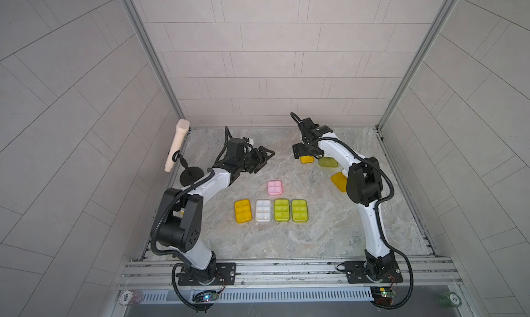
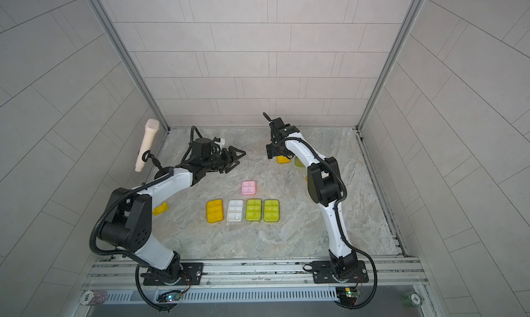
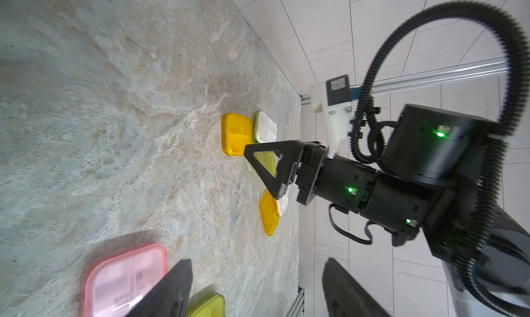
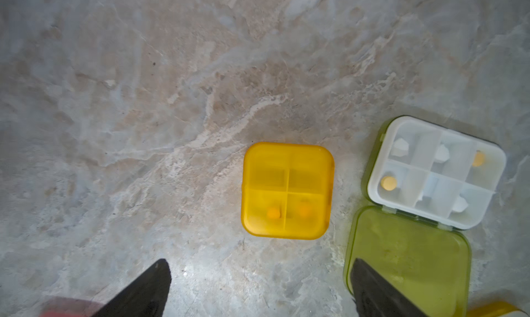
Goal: Close pillboxes
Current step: Pick up the pillbox at the center of the board.
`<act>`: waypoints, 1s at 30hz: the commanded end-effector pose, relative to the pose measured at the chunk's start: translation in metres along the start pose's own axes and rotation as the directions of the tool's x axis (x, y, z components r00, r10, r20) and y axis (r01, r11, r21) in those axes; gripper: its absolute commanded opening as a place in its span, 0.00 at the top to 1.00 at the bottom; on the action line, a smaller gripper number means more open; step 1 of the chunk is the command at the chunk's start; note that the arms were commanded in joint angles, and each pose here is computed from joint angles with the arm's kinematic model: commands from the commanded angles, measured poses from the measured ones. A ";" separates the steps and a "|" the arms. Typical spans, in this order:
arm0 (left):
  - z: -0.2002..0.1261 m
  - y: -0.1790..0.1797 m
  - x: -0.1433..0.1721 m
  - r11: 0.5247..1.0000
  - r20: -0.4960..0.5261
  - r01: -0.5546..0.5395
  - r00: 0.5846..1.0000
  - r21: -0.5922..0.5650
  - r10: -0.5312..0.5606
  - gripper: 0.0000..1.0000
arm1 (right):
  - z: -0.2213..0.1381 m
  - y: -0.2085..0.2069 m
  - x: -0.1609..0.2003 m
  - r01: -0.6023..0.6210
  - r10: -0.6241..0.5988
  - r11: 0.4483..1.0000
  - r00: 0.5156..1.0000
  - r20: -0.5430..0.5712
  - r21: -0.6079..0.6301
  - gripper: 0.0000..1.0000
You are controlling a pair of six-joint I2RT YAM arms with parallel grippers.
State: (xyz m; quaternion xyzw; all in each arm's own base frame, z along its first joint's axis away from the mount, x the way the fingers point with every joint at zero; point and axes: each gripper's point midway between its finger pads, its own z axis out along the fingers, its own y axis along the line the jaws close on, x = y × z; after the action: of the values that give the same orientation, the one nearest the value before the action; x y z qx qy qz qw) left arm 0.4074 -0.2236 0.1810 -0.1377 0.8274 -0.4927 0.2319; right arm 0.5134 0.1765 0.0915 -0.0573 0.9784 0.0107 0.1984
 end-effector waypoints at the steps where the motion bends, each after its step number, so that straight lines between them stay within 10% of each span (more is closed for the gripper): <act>1: 0.000 -0.009 0.004 0.999 -0.012 -0.002 1.000 0.044 0.002 0.24 | -0.002 -0.009 0.001 0.035 -0.035 0.999 0.999 -0.037 0.003 0.01; 30: 0.004 -0.007 0.007 0.999 -0.022 0.007 1.000 0.041 -0.006 0.24 | 0.059 -0.019 0.001 -0.013 0.013 1.000 0.993 -0.115 -0.003 0.07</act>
State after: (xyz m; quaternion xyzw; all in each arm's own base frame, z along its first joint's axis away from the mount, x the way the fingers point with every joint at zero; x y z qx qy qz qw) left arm 0.4050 -0.2285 0.1840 -0.1339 0.8232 -0.5031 0.2265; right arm 0.5388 0.1626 0.0433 -0.0560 0.9866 0.0065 0.1529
